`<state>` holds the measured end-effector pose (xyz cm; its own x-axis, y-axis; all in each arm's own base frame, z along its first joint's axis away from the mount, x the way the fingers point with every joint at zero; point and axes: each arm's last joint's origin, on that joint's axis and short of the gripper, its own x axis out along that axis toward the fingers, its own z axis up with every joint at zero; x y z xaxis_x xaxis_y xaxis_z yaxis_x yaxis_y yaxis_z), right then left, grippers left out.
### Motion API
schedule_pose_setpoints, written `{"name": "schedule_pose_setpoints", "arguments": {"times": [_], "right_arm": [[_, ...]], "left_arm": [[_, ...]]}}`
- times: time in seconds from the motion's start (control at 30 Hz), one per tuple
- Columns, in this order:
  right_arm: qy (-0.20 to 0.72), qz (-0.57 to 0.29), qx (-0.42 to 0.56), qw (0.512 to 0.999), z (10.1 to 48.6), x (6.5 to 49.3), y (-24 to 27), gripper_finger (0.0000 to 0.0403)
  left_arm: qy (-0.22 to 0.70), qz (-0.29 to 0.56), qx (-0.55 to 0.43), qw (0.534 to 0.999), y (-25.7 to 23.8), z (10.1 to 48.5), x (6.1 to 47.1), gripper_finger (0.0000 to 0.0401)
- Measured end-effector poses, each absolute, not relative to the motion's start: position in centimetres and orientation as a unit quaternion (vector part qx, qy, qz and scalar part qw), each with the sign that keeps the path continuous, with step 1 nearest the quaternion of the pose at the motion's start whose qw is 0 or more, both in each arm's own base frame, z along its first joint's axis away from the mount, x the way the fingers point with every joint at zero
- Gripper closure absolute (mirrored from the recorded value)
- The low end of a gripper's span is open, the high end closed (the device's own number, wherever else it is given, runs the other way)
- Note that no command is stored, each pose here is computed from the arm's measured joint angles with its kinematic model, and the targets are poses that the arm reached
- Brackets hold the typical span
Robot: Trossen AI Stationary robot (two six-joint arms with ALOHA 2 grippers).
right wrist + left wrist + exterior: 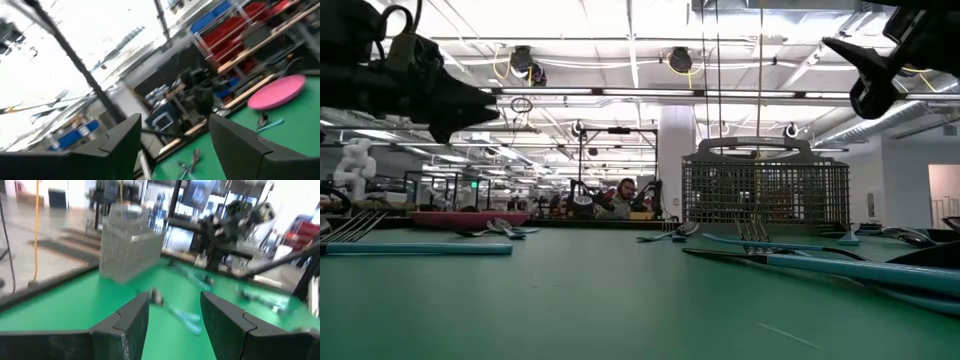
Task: Sort silverware
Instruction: Put the blue table knife into the gray silverware basket
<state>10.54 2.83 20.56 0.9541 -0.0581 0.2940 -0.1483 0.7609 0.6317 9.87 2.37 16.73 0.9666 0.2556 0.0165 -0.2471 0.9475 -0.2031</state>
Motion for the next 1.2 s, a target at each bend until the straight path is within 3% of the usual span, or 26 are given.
{"name": "schedule_pose_setpoints", "arguments": {"times": [0.13,0.33,0.6,0.8,0.97,1.2], "right_arm": [[-0.159,0.002,0.334,0.929,22.4,11.0,2.9,0.0179],[-0.178,-0.012,0.216,0.96,27.4,11.5,3.1,0.0179],[-0.167,-0.036,0.085,0.982,34.4,11.5,3.1,0.0179],[-0.059,-0.051,0.053,0.996,36.4,12.8,3.2,0.0179],[0.063,-0.067,0.096,0.991,36.1,15.1,3.8,0.0179],[0.281,-0.1,0.231,0.926,34.2,18.3,5.3,0.0179]], "left_arm": [[-0.045,0.125,-0.098,0.986,2.4,17.3,9.8,0.0221],[-0.099,0.075,-0.101,0.987,2.1,18.5,9.8,0.0221],[-0.144,0.076,-0.109,0.981,2.2,23.5,9.9,0.0221],[-0.017,0.038,-0.069,0.997,2.5,26.6,13.7,0.0221],[0.082,-0.002,-0.043,0.996,2.4,29.4,17.7,0.0221],[0.221,0.044,0.017,0.974,1.1,29.7,20.5,0.0221]]}}
